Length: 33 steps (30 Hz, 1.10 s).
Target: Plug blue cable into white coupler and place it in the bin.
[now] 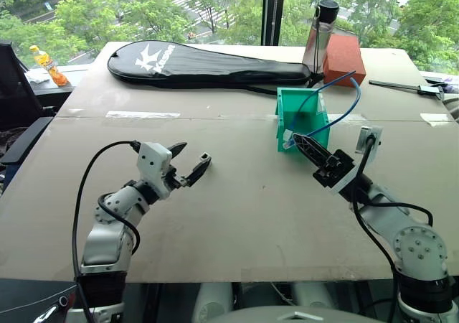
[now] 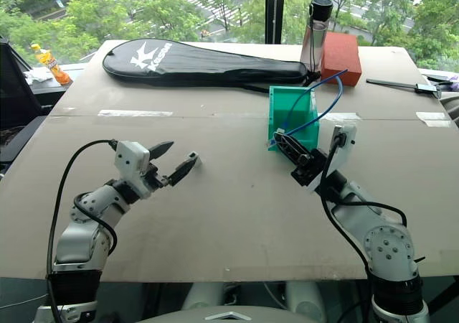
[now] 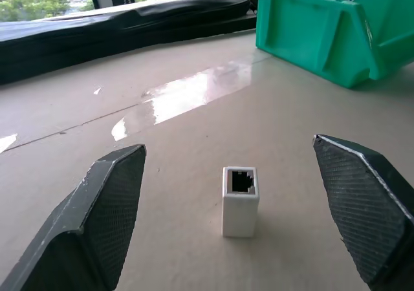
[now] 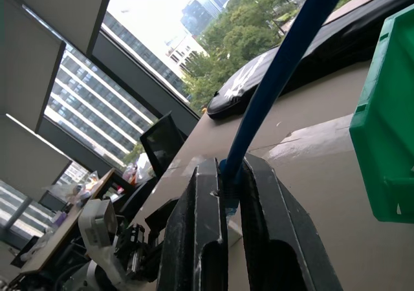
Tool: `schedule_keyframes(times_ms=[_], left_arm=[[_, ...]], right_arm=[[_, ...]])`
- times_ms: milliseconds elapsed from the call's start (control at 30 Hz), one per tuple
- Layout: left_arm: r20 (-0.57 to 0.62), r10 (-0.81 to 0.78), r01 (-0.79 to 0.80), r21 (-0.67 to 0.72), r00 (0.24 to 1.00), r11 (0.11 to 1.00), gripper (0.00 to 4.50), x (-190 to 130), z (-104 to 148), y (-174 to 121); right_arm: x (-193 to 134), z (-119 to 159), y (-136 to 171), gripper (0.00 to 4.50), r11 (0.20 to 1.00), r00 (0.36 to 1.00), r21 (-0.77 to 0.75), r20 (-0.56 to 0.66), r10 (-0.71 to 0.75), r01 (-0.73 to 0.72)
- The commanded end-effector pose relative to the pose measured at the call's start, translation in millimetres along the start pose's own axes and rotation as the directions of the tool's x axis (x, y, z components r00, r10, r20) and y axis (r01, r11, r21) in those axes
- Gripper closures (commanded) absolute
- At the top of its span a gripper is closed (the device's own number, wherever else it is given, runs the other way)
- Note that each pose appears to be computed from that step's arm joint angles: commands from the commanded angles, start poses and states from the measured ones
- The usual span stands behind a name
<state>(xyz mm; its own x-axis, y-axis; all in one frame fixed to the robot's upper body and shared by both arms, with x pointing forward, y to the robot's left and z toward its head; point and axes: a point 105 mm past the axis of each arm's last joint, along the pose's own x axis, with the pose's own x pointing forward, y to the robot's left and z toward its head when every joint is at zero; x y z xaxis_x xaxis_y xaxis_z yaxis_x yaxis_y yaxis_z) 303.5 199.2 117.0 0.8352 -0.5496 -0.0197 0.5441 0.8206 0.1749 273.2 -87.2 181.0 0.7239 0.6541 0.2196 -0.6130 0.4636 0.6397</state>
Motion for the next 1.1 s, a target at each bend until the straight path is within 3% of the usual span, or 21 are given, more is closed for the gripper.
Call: schedule_keyframes(times_ms=[33, 267, 433, 600, 700, 833, 933, 1100], left_arm=[[-0.001, -0.003, 0.003, 0.039, 1.0, 0.999, 0.27, 2.6, 0.8, 0.8], [-0.045, -0.016, 0.018, 0.045, 0.999, 0.999, 0.27, 18.8, -17.2, -0.9], [-0.058, -0.05, 0.054, 0.062, 0.997, 0.997, 1.7, 27.6, -30.8, -3.3], [-0.034, -0.104, 0.105, 0.056, 0.994, 0.993, 4.03, 28.3, -30.1, -7.1], [-0.012, -0.232, 0.232, 0.016, 0.973, 0.973, 4.09, 29.4, -21.6, -21.7], [-0.006, -0.471, 0.471, -0.022, 0.882, 0.882, 4.09, 33.4, -10.1, -53.9], [-0.028, -0.601, 0.601, 0.023, 0.799, 0.799, 4.09, 51.6, -6.2, -80.1], [-0.025, -0.67, 0.67, 0.084, 0.742, 0.738, 4.09, 85.3, 1.1, -111.7]], right_arm=[[1.9, 4.4, 8.5, 4.5, 0.999, 0.999, -0.018, 0.01, 0.046, -0.046], [-2.2, 4.6, 9.2, 4.5, 0.999, 0.999, -0.037, 0.014, 0.033, -0.033], [-6.7, 6.3, 10.0, 4.5, 0.999, 1.0, -0.051, 0.026, 0.016, -0.014], [-11.2, 9.7, 10.2, 4.5, 0.997, 0.999, -0.075, 0.036, 0.0, 0.003], [-12.4, 12.6, 14.3, 4.5, 0.988, 1.0, -0.152, 0.01, 0.021, -0.02], [-11.8, 10.3, 21.4, 4.5, 0.938, 0.99, -0.332, -0.126, 0.067, -0.105], [-6.9, 8.2, 26.7, 4.5, 0.892, 0.968, -0.407, -0.228, 0.107, -0.195], [0.6, -0.4, 22.4, 4.5, 0.818, 0.921, -0.49, -0.373, 0.113, -0.299]])
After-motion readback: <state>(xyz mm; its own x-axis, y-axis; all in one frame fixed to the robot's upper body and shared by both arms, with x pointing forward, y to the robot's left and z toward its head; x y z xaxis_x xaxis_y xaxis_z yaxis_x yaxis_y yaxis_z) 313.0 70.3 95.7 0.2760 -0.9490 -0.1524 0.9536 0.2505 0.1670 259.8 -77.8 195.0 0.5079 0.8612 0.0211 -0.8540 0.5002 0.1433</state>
